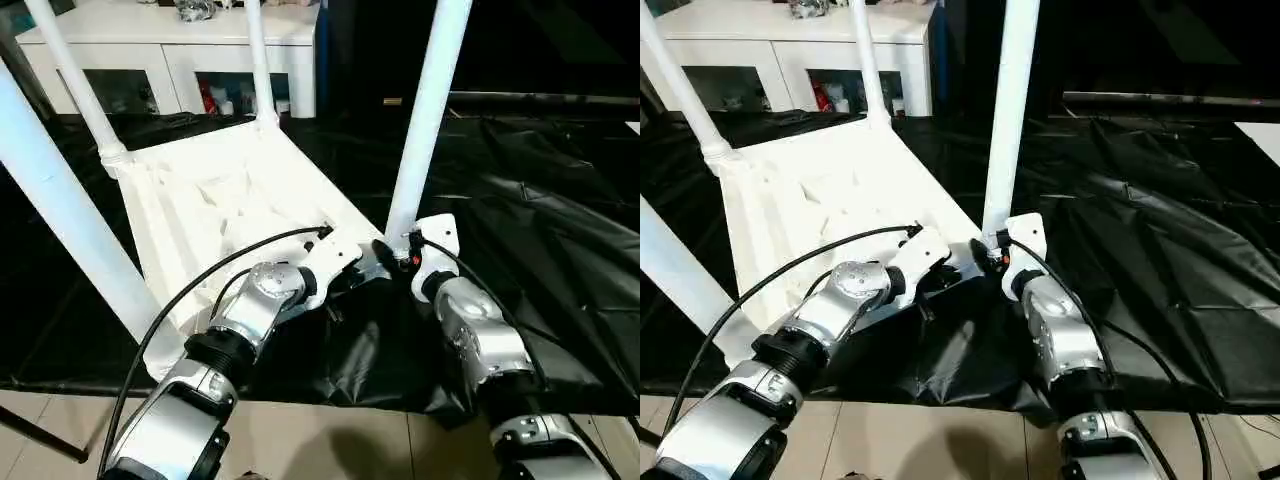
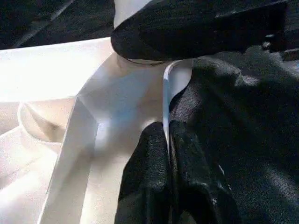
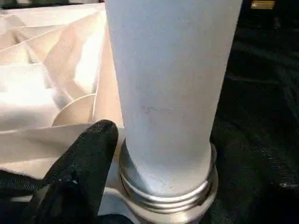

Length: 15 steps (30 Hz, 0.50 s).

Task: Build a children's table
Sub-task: Rotate leg to tighten

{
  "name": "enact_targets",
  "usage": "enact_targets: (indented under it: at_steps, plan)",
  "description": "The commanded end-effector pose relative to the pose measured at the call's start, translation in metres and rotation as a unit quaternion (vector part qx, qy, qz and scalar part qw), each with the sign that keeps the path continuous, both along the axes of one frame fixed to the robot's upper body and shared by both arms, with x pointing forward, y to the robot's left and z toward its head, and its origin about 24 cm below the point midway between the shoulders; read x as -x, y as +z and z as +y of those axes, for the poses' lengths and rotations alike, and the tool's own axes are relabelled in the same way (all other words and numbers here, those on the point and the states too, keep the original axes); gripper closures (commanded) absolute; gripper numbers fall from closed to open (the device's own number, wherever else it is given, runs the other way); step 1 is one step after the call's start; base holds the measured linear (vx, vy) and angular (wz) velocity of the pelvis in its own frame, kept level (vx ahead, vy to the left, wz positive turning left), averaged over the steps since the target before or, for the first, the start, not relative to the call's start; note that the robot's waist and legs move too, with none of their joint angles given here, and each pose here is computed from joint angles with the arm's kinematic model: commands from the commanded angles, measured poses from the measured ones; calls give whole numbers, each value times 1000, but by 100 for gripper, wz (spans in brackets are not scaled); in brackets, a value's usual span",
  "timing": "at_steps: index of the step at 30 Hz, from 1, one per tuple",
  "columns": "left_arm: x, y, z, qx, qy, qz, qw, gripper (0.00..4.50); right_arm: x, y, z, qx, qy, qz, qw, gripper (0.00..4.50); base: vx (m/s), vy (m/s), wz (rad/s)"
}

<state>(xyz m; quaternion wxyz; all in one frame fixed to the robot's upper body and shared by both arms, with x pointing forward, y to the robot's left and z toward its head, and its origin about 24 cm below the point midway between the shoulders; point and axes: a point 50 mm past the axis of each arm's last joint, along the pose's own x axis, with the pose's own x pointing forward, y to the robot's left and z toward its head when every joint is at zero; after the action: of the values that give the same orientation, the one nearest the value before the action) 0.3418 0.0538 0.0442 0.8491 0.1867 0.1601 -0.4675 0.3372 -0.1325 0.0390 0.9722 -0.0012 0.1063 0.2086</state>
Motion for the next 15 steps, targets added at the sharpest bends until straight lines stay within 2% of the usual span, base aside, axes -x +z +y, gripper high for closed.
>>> enact_targets:
  at_steps: [1, 3, 4, 6, 8, 12, 15]
  plan:
    - [1, 4, 0, 18, -22, -14, 1000, 450, 5, 0, 9, -2, 63, 1, 998, 69, 0, 0, 0]
    - [3, 3, 11, 7, -46, -14, 999, 450, 8, 6, -2, 30, 137, -2, 990, 69, 0, 0, 0]
    - [3, 3, 11, 7, -46, -14, 999, 450, 8, 6, -2, 30, 137, -2, 990, 69, 0, 0, 0]
    - [7, 2, 20, -9, -78, -17, 997, 450, 11, 10, -13, 70, 190, -3, 979, 69, 0, 0, 0]
    - [10, 3, 25, 2, -95, -13, 995, 450, 13, 12, -21, 87, 220, -2, 972, 69, 0, 0, 0]
    - [16, 6, 35, 13, -135, -1, 991, 450, 13, 22, -31, 79, 256, -4, 963, 69, 0, 0, 0]
    - [18, 6, 38, 15, -145, 1, 989, 450, 13, 25, -33, 76, 264, -6, 961, 69, 0, 0, 0]
